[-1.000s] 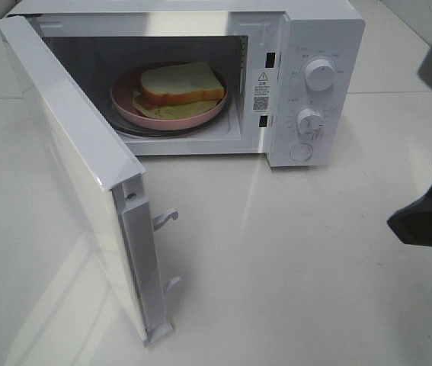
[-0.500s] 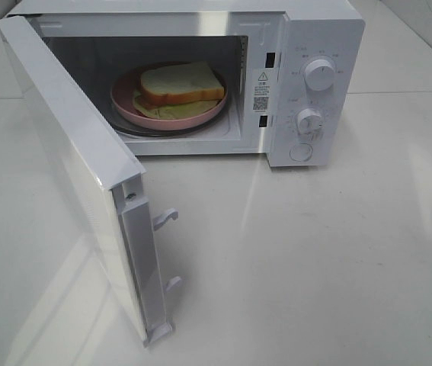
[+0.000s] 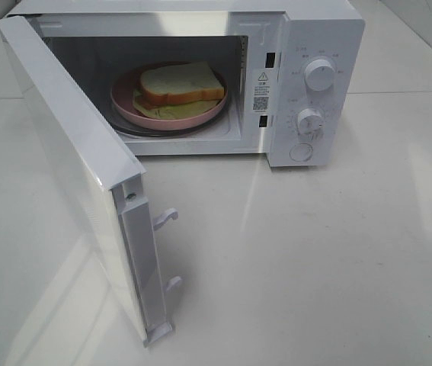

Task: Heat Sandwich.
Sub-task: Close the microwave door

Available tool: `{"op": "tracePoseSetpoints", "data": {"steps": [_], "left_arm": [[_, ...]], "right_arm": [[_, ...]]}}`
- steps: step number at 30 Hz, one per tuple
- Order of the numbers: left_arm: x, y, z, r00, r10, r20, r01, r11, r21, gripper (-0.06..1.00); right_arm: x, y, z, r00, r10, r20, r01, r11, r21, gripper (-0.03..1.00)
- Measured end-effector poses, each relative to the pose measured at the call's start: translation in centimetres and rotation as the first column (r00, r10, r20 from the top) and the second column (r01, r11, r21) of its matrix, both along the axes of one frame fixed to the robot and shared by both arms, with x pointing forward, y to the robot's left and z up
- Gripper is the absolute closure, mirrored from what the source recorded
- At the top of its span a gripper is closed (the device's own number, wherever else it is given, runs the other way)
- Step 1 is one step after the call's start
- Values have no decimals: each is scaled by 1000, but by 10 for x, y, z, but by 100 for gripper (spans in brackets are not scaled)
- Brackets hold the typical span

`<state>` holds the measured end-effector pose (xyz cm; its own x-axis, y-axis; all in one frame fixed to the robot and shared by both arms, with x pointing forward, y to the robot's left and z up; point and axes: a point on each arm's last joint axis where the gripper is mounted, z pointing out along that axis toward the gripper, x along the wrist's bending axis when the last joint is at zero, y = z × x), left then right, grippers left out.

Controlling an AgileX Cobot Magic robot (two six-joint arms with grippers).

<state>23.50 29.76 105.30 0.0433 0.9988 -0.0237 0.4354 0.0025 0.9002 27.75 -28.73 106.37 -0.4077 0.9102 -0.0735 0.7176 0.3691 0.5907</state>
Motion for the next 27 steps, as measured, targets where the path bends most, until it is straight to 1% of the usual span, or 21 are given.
{"op": "tracePoseSetpoints", "data": {"steps": [2,3,5,6,10,12,14,15,16,20,22,25,27], "left_arm": [[0,0,0,1000,0,0,0,1000,0,-5],[0,0,0,1000,0,0,0,1000,0,-5],[0,0,0,1000,0,0,0,1000,0,-5],[0,0,0,1000,0,0,0,1000,0,-5],[0,0,0,1000,0,0,0,1000,0,-5],[0,0,0,1000,0,0,0,1000,0,-5],[0,0,0,1000,0,0,0,1000,0,-5],[0,0,0,1000,0,0,0,1000,0,-5],[0,0,0,1000,0,0,0,1000,0,-5],[0,0,0,1000,0,0,0,1000,0,-5],[0,0,0,1000,0,0,0,1000,0,-5],[0,0,0,1000,0,0,0,1000,0,-5],[0,0,0,1000,0,0,0,1000,0,-5]], "right_arm": [[-2,-2,-1,1000,-20,8,20,1000,4,20],[-5,-5,-3,998,-52,26,52,999,11,20],[-9,-7,-5,996,-80,45,80,997,20,20],[-9,-7,-5,996,-80,45,80,997,20,20],[-20,-13,-12,982,-164,97,160,986,46,20],[-21,-13,-12,978,-178,112,173,984,53,20],[-25,-15,-10,966,-207,151,199,978,71,20],[-28,-16,-9,953,-233,194,219,972,90,20],[-28,-16,-9,953,-233,194,219,972,90,20],[-36,-17,-15,918,-288,273,263,957,126,20],[-38,-18,-15,911,-297,285,270,954,131,20],[-47,-19,-15,881,-327,342,290,944,158,20],[-48,-19,-15,876,-334,348,295,942,161,20]]}}
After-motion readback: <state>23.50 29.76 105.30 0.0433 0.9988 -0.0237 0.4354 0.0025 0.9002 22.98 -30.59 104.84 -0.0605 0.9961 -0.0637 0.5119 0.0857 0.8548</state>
